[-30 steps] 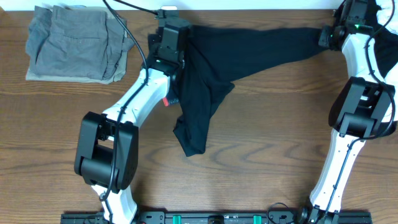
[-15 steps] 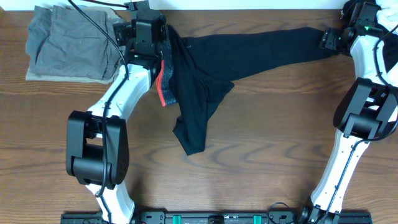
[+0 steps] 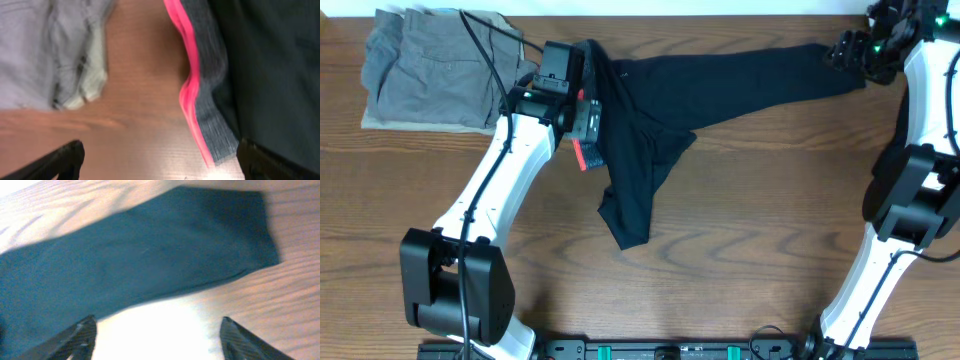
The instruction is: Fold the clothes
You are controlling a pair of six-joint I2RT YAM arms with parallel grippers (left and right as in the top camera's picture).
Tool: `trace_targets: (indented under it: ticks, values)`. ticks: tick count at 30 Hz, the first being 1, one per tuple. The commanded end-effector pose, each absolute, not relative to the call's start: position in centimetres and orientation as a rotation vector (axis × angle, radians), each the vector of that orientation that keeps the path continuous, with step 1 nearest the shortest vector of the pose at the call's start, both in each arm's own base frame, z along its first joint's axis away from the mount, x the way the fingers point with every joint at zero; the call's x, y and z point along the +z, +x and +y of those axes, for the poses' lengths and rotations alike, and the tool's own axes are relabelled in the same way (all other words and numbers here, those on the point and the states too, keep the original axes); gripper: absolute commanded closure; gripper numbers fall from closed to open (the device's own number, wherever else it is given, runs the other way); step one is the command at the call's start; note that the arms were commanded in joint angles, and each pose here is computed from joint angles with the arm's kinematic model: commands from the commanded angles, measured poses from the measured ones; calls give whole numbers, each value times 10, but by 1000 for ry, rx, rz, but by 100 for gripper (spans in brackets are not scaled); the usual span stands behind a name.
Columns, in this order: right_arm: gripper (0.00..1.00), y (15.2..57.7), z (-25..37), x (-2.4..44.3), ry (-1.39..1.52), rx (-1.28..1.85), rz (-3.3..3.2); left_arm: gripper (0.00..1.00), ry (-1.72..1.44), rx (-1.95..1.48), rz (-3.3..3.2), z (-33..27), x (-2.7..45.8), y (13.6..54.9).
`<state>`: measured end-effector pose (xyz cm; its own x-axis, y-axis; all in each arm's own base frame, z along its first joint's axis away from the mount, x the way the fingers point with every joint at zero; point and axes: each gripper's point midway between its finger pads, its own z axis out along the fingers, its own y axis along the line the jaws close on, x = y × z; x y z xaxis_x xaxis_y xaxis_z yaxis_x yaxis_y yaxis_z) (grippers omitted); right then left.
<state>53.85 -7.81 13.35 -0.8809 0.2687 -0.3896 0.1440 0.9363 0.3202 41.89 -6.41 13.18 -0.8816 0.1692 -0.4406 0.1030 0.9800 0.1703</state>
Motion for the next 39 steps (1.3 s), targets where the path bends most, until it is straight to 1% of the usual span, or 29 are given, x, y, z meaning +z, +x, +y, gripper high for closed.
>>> trace_targets:
  ticks: [1,3,6,12,14,18,20,21,22,29,31,33,34,37,38,39]
  values:
    - [31,528,-29,133,155,531,2710,2,198,49,2775,-68,101,400]
    - [34,518,-9,129,90,547,2759,2,192,-6,2806,-67,90,393]
    - [33,508,20,127,-22,561,2804,2,210,-104,2840,-72,79,386]
    - [32,500,65,125,-147,575,2835,2,227,-179,2870,-79,58,379]
    - [32,499,73,125,-171,571,2838,2,238,-264,2856,-89,52,380]
    - [32,494,81,123,-194,562,2861,2,227,-282,2841,-91,39,382]
    - [36,486,85,121,-200,575,2889,2,212,-288,2841,-91,34,382]
    - [40,481,89,120,-207,584,2909,2,210,-288,2847,-91,31,381]
    - [42,477,92,118,-214,588,2924,2,209,-288,2854,-91,28,381]
    - [41,455,123,98,-303,608,2997,1,215,-354,2885,-99,8,380]
    - [41,449,131,89,-326,613,3019,7,216,-363,2886,-100,4,381]
    - [42,442,137,81,-346,617,3039,16,216,-362,2887,-100,3,381]
    - [42,440,141,77,-355,625,3045,23,216,-362,2887,-100,3,381]
    - [42,433,154,67,-398,670,3043,48,217,-362,2881,-100,4,382]
    - [43,431,160,64,-419,691,3040,54,217,-362,2878,-100,4,383]
    - [43,428,164,60,-435,699,3041,57,217,-362,2877,-100,4,383]
